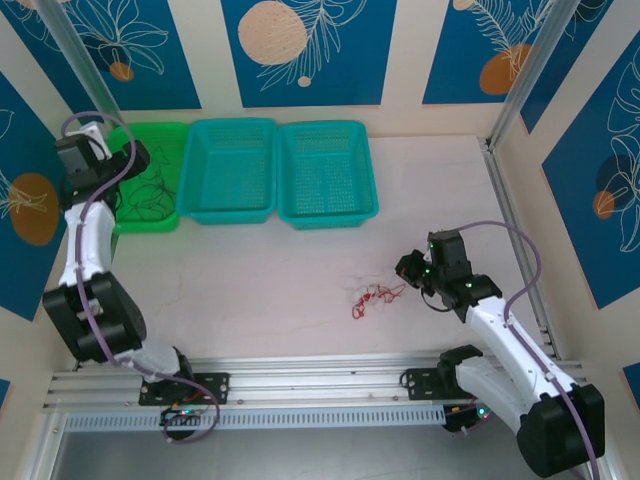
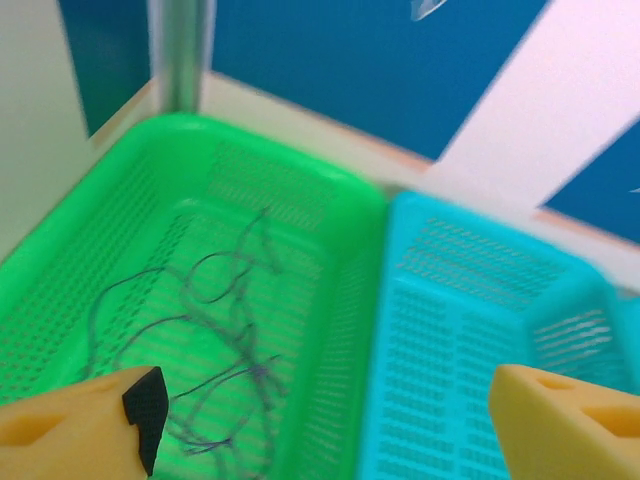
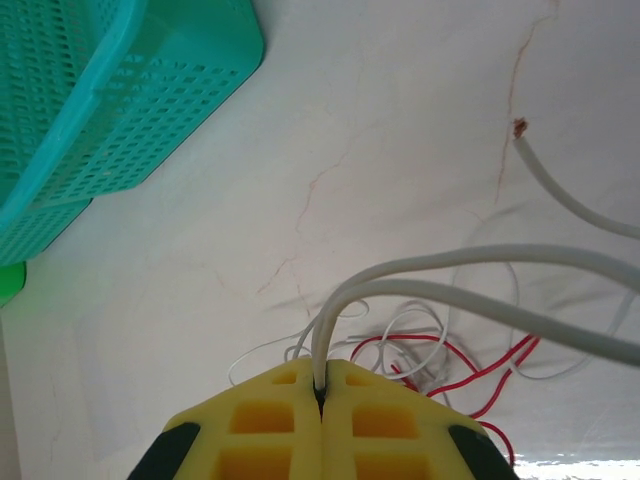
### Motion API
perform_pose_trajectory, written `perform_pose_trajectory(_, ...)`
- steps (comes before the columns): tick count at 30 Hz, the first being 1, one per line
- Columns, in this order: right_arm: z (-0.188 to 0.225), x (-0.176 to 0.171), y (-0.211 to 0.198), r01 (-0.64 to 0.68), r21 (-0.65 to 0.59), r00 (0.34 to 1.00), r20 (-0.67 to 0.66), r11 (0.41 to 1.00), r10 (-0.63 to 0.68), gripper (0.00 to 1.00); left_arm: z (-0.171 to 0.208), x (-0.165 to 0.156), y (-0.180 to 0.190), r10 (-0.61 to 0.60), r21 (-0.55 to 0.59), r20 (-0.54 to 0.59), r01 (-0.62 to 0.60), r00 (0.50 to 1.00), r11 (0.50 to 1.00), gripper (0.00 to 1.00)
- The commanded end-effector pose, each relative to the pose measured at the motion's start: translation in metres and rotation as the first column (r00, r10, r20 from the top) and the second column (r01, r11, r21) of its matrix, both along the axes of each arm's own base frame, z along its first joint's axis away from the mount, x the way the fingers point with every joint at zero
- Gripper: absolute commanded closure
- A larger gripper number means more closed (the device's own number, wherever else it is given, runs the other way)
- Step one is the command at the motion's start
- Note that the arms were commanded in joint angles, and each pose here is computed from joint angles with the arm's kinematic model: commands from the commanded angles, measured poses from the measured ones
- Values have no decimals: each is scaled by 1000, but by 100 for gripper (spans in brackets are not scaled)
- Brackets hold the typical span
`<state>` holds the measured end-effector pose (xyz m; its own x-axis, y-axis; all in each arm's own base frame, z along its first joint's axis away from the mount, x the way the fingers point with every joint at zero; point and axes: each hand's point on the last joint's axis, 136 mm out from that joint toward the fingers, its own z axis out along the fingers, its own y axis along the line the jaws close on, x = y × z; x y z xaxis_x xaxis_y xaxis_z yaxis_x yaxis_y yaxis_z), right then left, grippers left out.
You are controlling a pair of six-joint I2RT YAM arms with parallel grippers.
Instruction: Untangle the cables
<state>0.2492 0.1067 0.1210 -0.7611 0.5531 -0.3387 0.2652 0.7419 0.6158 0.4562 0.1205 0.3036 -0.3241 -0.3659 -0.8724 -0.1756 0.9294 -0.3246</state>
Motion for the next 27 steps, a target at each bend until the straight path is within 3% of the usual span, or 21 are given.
perform_pose_trajectory(1,26,12,25,-107,70,992,68,992,102,100,56,-21,-64,-183,-62,202,199,962,978,17)
perform_pose_trajectory(5,49,17,57,-242,86,966,115,966,232,100,63,-58,-159,-423,2,250,436,871,900,16)
perform_pose_trajectory(8,65,19,83,-339,66,934,139,938,328,100,55,-93,-223,-580,32,280,596,765,802,16)
perform_pose_trajectory(13,81,23,121,-443,66,890,154,894,430,100,14,-158,-312,-819,143,240,815,521,561,16)
perform_pose_trajectory(16,88,24,141,-494,81,862,176,866,476,100,-16,-192,-350,-902,184,203,890,381,417,15)
perform_pose_trajectory(20,90,26,159,-538,89,837,172,838,519,100,-54,-215,-391,-957,148,150,952,248,270,13)
perform_pose_trajectory(22,89,26,166,-550,93,831,156,830,534,100,-77,-226,-415,-983,128,95,978,154,166,12)
perform_pose_trajectory(24,89,25,171,-552,99,832,136,828,538,100,-99,-227,-432,-991,136,56,982,122,128,12)
perform_pose_trajectory(25,88,25,172,-552,105,832,127,827,540,100,-109,-222,-438,-989,138,46,980,141,146,12)
perform_pose_trajectory(27,88,25,175,-551,119,834,120,826,539,100,-126,-197,-440,-967,119,32,960,253,255,12)
